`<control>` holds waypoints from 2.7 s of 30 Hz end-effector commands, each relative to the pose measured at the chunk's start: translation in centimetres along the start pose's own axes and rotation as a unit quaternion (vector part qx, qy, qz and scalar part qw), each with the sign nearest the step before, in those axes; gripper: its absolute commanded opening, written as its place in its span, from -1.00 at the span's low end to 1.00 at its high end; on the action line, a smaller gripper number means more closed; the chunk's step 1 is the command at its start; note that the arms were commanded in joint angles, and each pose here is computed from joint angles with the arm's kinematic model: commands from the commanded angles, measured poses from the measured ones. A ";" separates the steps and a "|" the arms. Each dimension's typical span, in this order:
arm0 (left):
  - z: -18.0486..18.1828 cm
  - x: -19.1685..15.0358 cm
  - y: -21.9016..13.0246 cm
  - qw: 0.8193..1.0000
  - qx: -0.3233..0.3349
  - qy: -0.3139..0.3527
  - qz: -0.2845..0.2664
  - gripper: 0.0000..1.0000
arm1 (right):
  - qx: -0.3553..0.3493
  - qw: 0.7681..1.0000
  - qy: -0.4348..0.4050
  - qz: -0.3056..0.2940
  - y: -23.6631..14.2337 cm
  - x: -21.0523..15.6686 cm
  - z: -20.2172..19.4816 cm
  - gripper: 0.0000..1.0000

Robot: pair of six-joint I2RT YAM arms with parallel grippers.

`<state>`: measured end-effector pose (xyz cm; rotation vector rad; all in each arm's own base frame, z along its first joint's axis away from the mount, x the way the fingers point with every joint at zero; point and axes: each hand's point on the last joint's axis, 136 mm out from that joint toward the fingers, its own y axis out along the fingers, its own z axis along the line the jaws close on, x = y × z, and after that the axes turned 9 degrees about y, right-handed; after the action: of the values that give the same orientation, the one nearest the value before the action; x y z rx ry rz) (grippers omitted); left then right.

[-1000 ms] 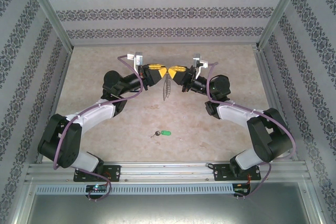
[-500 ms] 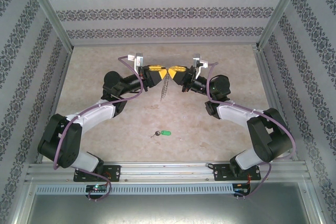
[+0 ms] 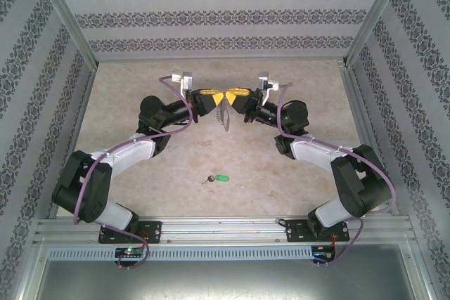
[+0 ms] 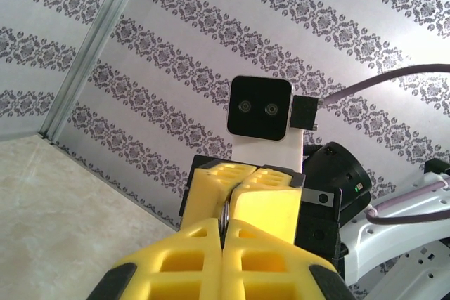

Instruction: Put the keys on the keyring

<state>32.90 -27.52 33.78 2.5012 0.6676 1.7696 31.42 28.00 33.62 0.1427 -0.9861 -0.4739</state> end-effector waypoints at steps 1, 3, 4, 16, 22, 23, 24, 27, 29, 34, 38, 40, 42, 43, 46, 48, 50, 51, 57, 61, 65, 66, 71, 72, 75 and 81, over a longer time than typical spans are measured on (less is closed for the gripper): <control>-0.4 0.6 0.0 0.999 -0.015 0.038 -0.009 -1.00 | 0.000 0.999 -0.012 -0.031 -0.7 2.4 0.3 -0.29; -0.5 0.3 -0.2 0.998 -0.014 0.055 -0.003 -1.00 | -0.032 0.999 0.006 -0.044 -2.4 3.5 -0.9 0.04; -0.5 0.2 -0.3 0.998 -0.011 0.068 0.001 -1.00 | -0.053 0.997 0.015 -0.050 -3.3 3.9 -1.7 0.13; 0.1 -0.6 0.2 0.979 -0.013 0.202 0.023 -1.00 | -0.236 0.971 0.031 0.005 -9.3 0.7 -5.7 0.26; 0.8 -1.3 0.6 0.973 -0.018 0.229 0.037 -1.00 | -0.245 0.968 0.039 0.032 -10.2 -1.6 -6.1 0.26; 0.9 -1.4 0.8 0.973 -0.021 0.226 0.041 -1.00 | -0.244 0.968 0.038 0.037 -10.1 -1.8 -6.1 0.26; 0.9 -1.6 0.9 0.973 -0.026 0.223 0.046 -1.00 | -0.241 0.969 0.036 0.045 -10.1 -2.1 -6.0 0.25; 0.9 -1.9 1.1 0.975 -0.035 0.210 0.058 -1.00 | -0.237 0.969 0.027 0.068 -9.8 -2.9 -5.7 0.25; 1.0 -2.3 1.2 0.976 -0.038 0.199 0.072 -1.00 | -0.239 0.967 0.020 0.081 -9.7 -3.3 -5.6 0.24; 1.0 -3.1 1.0 0.979 -0.037 0.171 0.107 -1.00 | -0.236 0.967 0.011 0.090 -9.6 -3.5 -4.8 0.24; 0.8 -3.9 0.6 0.978 -0.031 0.151 0.140 -1.00 | -0.224 0.970 0.004 0.093 -9.4 -3.3 -3.8 0.24; 0.7 -4.3 0.3 0.977 -0.029 0.138 0.158 -1.00 | -0.219 0.971 0.000 0.099 -9.3 -3.2 -3.3 0.24; 0.5 -4.6 0.1 0.977 -0.028 0.127 0.168 -1.00 | -0.211 0.971 -0.001 0.112 -9.1 -3.3 -2.8 0.24; 0.3 -4.6 -0.1 0.977 -0.031 0.123 0.170 -1.00 | -0.204 0.972 0.000 0.115 -9.0 -3.3 -2.5 0.24; -0.6 -4.9 -0.5 0.977 -0.043 0.107 0.180 -1.00 | -0.187 0.975 0.002 0.122 -8.7 -3.3 -1.8 0.23; -1.1 -4.9 -0.7 0.976 -0.049 0.099 0.185 -1.00 | -0.174 0.977 -0.001 0.123 -8.5 -3.1 -1.1 0.22; -1.6 -5.0 -0.9 0.976 -0.056 0.092 0.190 -1.00 | -0.152 0.980 -0.003 0.129 -8.2 -3.1 -0.3 0.21; -1.9 -5.0 -1.0 0.976 -0.062 0.088 0.191 -1.00 | -0.136 0.981 -0.004 0.135 -8.0 -3.2 0.3 0.20; -3.2 -5.1 -1.1 0.975 -0.078 0.086 0.190 -1.00 | -0.076 0.985 -0.002 0.156 -6.9 -3.2 2.2 0.11; -3.6 -5.2 -1.0 0.974 -0.083 0.087 0.190 -1.00 | -0.056 0.984 -0.006 0.170 -5.9 -3.6 2.9 0.04; -3.8 -5.3 -0.8 0.974 -0.086 0.088 0.190 -1.00 | -0.054 0.983 -0.006 0.177 -5.1 -4.0 2.5 -0.03; -3.7 -5.3 -0.9 0.974 -0.086 0.087 0.190 -1.00 | -0.055 0.983 -0.005 0.178 -4.9 -4.1 2.3 -0.04; -4.0 -5.2 -0.7 0.974 -0.091 0.088 0.188 -1.00 | -0.054 0.982 -0.003 0.179 -4.4 -4.3 1.9 -0.09; -4.0 -5.2 -0.7 0.974 -0.091 0.089 0.187 -1.00 | -0.052 0.982 -0.002 0.179 -4.3 -4.3 1.9 -0.10; -4.1 -5.0 -0.6 0.974 -0.094 0.091 0.184 -1.00 | -0.049 0.982 -0.002 0.182 -4.0 -4.4 1.8 -0.13; -4.3 -5.0 -0.5 0.974 -0.099 0.090 0.182 -1.00 | -0.046 0.982 0.002 0.185 -3.5 -4.7 1.5 -0.23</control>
<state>28.64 -29.46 28.56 2.5699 0.0290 2.0394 27.01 26.57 28.04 -0.1641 -0.8873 -0.1857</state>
